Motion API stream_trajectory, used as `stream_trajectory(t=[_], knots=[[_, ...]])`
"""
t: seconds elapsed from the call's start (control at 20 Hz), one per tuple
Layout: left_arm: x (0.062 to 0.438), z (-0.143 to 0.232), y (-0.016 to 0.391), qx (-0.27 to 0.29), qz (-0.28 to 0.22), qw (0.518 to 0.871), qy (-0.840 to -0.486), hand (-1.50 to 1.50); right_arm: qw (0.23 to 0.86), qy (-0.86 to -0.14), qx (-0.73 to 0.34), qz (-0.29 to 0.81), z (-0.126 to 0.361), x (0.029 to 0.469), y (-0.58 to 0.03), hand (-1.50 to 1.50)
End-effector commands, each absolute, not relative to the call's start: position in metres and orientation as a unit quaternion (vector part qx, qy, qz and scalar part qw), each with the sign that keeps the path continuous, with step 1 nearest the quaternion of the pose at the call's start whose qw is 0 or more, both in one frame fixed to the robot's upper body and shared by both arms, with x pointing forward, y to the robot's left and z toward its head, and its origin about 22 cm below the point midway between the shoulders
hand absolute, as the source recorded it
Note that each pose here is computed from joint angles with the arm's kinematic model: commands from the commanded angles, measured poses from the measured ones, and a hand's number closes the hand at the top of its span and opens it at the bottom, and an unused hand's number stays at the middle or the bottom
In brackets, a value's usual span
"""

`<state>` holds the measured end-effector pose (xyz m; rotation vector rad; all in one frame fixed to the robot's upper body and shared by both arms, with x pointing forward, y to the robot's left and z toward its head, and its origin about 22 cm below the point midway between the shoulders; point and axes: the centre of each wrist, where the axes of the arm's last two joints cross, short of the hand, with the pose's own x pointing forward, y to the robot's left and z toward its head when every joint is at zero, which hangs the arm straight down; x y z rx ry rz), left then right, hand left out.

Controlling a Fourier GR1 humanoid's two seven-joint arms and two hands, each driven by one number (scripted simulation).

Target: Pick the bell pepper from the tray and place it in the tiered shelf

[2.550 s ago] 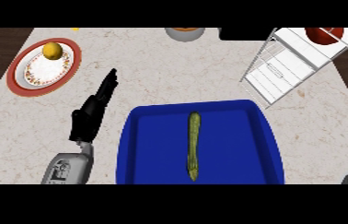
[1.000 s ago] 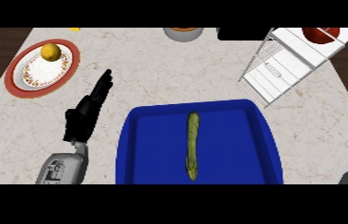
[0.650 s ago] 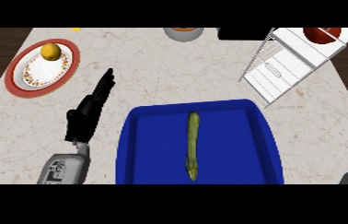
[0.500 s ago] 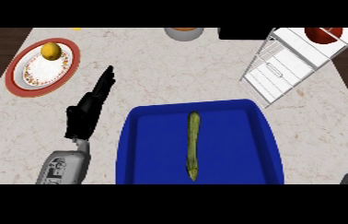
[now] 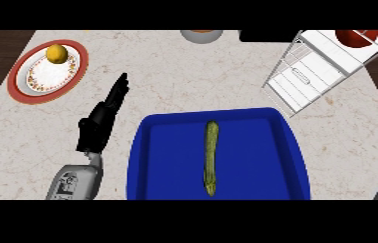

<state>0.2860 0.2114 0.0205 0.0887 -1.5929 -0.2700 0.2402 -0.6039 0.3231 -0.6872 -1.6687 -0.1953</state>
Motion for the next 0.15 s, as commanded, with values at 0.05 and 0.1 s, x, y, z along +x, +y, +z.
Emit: stream_trajectory(t=[0.05, 0.1], knots=[[0.288, 0.025, 0.222, 0.045, -0.117, 0.686, -0.716, 0.0, 0.619, -0.725, -0.292, -0.073, 0.302, 0.201, -0.63, -1.5], [0.285, 0.025, 0.22, 0.045, -0.115, 0.692, -0.711, 0.0, 0.629, -0.718, -0.29, -0.069, 0.296, 0.201, -0.631, -1.5]])
